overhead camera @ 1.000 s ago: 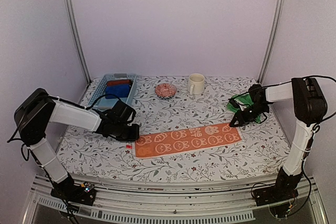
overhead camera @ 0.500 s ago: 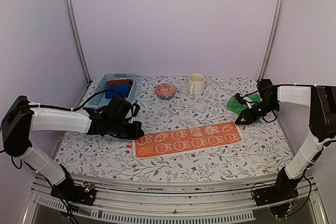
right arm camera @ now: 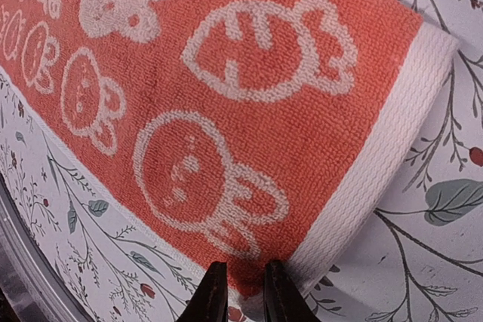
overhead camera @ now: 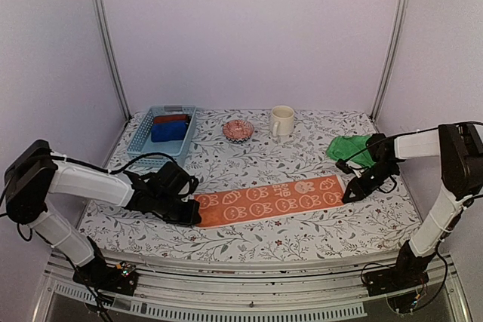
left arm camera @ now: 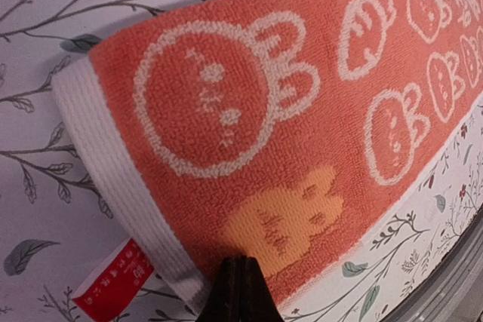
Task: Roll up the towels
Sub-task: Adjust the towel at the center of the board, then pick up the towel from the center of the board.
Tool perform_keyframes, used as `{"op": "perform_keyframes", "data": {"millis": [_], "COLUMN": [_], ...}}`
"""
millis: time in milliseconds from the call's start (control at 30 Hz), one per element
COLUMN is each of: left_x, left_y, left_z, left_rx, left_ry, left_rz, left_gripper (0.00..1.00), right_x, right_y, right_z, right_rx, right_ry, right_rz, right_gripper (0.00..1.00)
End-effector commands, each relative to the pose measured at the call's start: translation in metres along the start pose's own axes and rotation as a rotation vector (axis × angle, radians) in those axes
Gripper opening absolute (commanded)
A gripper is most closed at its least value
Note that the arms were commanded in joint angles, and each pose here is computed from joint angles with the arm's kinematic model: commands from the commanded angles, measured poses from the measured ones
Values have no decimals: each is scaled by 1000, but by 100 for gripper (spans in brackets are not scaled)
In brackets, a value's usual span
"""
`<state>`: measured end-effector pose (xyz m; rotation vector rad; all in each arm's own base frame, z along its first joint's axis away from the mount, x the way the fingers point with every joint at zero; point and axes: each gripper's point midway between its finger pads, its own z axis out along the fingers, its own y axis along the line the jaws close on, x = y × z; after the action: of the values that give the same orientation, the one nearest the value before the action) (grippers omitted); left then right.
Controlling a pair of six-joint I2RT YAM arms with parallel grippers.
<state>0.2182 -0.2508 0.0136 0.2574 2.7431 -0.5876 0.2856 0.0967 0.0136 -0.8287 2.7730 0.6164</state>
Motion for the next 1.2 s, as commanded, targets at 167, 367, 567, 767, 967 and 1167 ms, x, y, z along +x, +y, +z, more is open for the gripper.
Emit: {"op": "perform_keyframes", "data": {"millis": [167, 367, 567, 767, 967, 1167], "left_x": [33, 35, 33, -1, -22, -27], "left_y": [-2, -36, -44, -72, -82, -79], "left_z": [9, 10, 5, -26, -40, -41], "left_rx": [15, 126, 154, 234, 253, 248], "left_ry": [83, 80, 82, -76, -189, -225], "left_rz": [21, 129, 188, 324, 333, 307], "left_gripper": [0, 0, 0, 0, 0, 0], "right_x": [44, 48, 5, -29, -38, -51], "right_y": [-41, -64, -34, -40, -55, -65], "right_z": [8, -5, -37, -57, -45, -46], "right_rx": [200, 256, 121, 141, 140, 164], "right_ry": [169, 193, 69, -4, 9, 3], "right_rz": [-3, 43, 5, 36, 129, 138], "right_gripper": [21, 21, 25, 28, 28, 26]}}
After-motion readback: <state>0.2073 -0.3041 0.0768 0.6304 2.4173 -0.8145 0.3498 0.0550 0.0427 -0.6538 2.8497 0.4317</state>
